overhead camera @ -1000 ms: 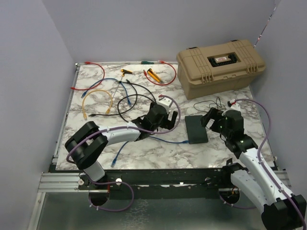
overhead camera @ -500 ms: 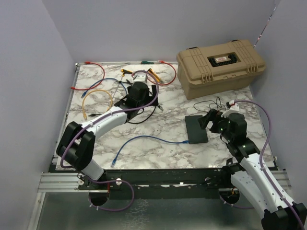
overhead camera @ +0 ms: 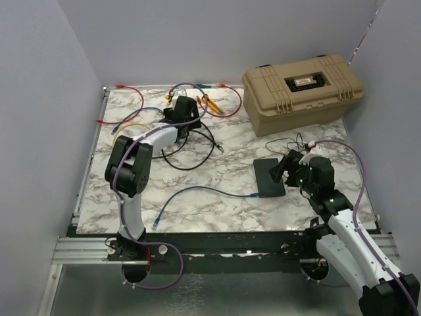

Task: Insert the plug into the switch port
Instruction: Pick up the connector from the center of the board.

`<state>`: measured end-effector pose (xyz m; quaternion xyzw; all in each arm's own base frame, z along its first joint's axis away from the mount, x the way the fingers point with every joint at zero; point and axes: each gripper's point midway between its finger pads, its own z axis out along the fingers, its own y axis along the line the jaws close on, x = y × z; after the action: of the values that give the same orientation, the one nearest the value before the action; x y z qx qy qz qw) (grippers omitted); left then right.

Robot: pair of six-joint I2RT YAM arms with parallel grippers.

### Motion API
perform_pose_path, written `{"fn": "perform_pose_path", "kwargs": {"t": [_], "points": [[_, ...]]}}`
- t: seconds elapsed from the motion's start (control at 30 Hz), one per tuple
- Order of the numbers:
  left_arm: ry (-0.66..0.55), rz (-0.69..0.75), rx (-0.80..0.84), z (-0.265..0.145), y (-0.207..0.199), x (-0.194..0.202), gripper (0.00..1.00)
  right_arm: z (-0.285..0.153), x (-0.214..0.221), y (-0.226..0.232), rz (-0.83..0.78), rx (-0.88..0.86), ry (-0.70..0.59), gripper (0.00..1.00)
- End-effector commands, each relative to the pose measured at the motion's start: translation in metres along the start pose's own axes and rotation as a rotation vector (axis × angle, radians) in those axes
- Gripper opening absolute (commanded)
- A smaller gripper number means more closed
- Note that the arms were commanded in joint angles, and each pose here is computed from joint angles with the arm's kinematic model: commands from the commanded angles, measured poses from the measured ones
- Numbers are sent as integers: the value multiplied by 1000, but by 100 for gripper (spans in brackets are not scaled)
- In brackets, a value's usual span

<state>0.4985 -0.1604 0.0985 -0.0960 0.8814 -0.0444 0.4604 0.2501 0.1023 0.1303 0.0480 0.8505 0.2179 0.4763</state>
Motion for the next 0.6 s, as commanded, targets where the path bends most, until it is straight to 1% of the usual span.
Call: {"fn": "perform_pose_path", "kwargs": {"t": [0.0, 0.07, 0.2, 0.37, 0.43, 0.57], "points": [[-29, -42, -56, 40, 11, -7, 81, -3, -4, 10, -27, -44, 14, 94], [-25, -56, -62, 58, 13, -4, 78, -2, -2, 13, -32, -62, 24, 93], [-14, -71, -50, 81, 12, -1, 71, -1, 2, 23, -54, -128, 46, 89], [5, -72, -45, 93, 14, 6, 62, 2, 1, 19, -58, -98, 55, 88], [17, -74, -48, 95, 18, 11, 53, 4, 1, 17, -58, -87, 64, 88], [38, -73, -56, 94, 25, 19, 29, 7, 2, 18, -59, -93, 77, 88]]}}
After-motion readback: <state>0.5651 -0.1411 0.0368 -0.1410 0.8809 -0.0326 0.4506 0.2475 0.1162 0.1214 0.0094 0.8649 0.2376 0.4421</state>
